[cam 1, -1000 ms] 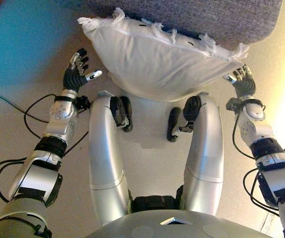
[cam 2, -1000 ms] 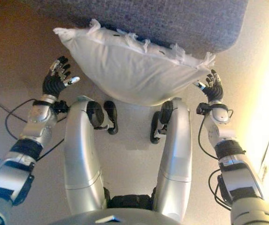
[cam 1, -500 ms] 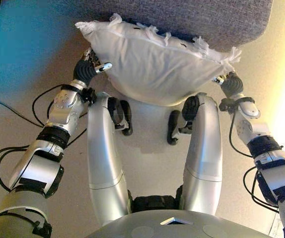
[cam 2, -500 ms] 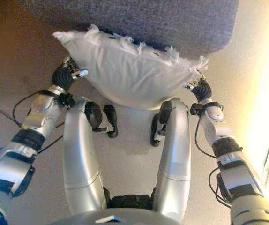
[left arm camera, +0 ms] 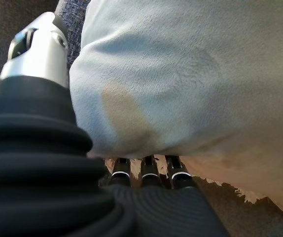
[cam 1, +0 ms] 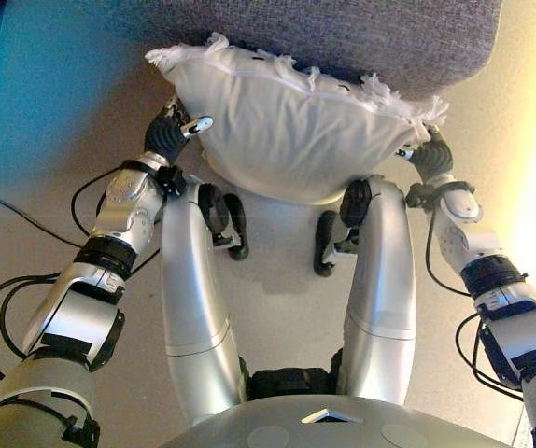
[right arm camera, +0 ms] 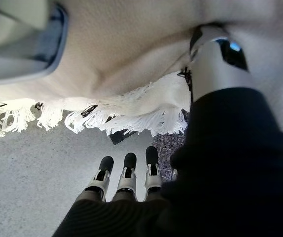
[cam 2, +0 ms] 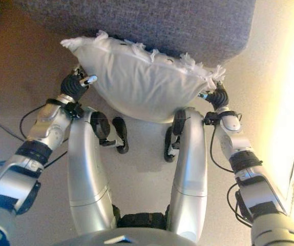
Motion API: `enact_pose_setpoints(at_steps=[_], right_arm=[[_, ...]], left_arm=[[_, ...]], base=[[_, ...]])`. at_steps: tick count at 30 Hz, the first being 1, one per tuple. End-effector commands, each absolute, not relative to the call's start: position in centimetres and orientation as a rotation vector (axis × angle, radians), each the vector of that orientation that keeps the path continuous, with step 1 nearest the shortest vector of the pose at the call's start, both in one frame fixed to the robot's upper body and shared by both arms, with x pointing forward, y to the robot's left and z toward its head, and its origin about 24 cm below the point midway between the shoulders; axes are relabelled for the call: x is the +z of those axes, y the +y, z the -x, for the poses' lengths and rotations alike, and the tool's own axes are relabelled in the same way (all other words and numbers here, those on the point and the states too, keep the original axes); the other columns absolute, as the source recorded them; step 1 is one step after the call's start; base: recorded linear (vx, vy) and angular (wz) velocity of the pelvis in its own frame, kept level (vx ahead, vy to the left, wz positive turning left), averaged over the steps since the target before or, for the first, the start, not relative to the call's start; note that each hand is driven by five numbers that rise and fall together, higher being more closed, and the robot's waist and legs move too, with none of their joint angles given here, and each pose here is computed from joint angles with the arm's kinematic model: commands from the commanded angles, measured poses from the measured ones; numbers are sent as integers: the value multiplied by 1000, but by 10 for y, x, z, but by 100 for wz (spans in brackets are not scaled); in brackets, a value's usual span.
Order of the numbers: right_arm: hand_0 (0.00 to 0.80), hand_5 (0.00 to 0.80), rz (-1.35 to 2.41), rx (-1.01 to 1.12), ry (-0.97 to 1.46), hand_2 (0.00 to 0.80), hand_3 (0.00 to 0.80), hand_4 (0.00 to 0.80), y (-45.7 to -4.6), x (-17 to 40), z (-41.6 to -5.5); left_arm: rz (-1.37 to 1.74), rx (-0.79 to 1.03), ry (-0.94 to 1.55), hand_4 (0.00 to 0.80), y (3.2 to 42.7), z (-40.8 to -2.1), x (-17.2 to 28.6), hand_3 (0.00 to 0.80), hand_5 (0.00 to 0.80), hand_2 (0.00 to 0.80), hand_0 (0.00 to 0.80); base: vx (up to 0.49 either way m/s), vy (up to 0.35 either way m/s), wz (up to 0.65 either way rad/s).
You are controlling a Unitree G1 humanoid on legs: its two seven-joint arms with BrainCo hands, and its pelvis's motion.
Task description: Pick up the cushion and take it to the sofa
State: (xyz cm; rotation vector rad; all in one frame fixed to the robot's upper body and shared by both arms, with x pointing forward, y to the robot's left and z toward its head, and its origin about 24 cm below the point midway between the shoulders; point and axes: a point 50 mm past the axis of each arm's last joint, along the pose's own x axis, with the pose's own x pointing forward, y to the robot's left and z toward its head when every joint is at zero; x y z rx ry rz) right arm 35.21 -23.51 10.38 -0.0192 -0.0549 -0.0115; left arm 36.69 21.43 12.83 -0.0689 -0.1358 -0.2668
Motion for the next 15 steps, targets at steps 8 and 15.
enact_pose_setpoints(at_steps=[8,15], right_arm=[[800,800,14,274,-289,800,800,800,-169,144,-352],[800,800,1,288,-300,800,800,800,-166,146,-352]], left_arm=[[101,-622,-249,800,133,-363,147,800,800,800,800],[68,-620,-253,800,133,-361,146,800,800,800,800]], base=[[3,-17,0],[0,0,0]])
